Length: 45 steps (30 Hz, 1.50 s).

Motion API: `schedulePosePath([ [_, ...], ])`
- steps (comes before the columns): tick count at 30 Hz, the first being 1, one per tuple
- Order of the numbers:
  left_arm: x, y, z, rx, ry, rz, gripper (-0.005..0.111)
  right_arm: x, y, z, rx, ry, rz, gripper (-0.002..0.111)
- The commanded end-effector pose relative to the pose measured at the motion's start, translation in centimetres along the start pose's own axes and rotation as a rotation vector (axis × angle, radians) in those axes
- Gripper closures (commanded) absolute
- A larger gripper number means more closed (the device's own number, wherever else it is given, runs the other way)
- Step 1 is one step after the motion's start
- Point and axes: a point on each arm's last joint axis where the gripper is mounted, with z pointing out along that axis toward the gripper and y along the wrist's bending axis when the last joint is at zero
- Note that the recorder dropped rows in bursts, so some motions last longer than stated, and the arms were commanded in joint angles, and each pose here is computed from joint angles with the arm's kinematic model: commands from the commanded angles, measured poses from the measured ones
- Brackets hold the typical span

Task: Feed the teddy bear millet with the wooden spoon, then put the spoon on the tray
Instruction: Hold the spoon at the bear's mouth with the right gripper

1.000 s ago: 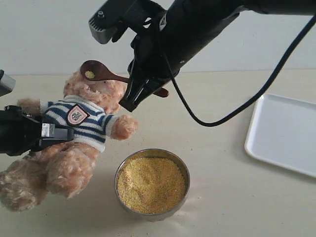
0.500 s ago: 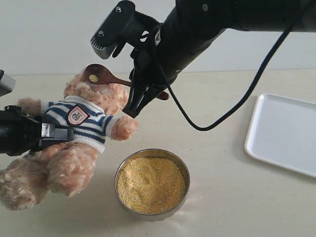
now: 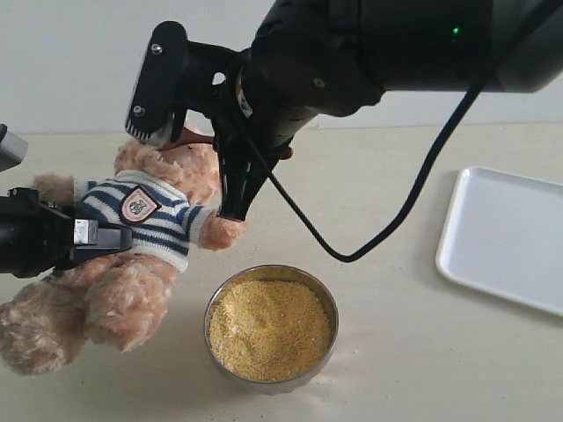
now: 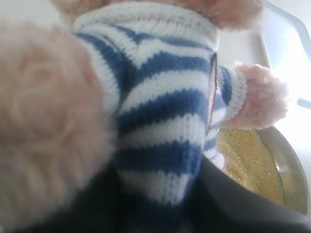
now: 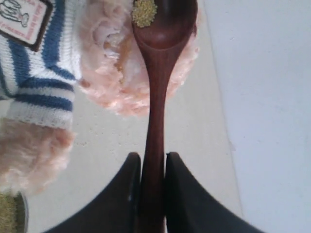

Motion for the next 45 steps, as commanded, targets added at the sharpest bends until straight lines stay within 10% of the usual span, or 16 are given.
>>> schedulePosePath([
  [1,0.1,-0.3,0.0,0.029,0.001,-0.002,0.102,-0.2,-0.4,-0.5,0.089,0.036,-0.034,0.109],
  [30,0.1,-0.4,0.0,0.04,0.001,-0.002,0.102,-0.5,0.3,-1.1,0.142,0.114,-0.134,0.109],
  [45,0.1,-0.4,0.0,0.036,0.001,0.001,0.102,-0.4,0.3,-1.8,0.116,0.098,0.093,0.109],
])
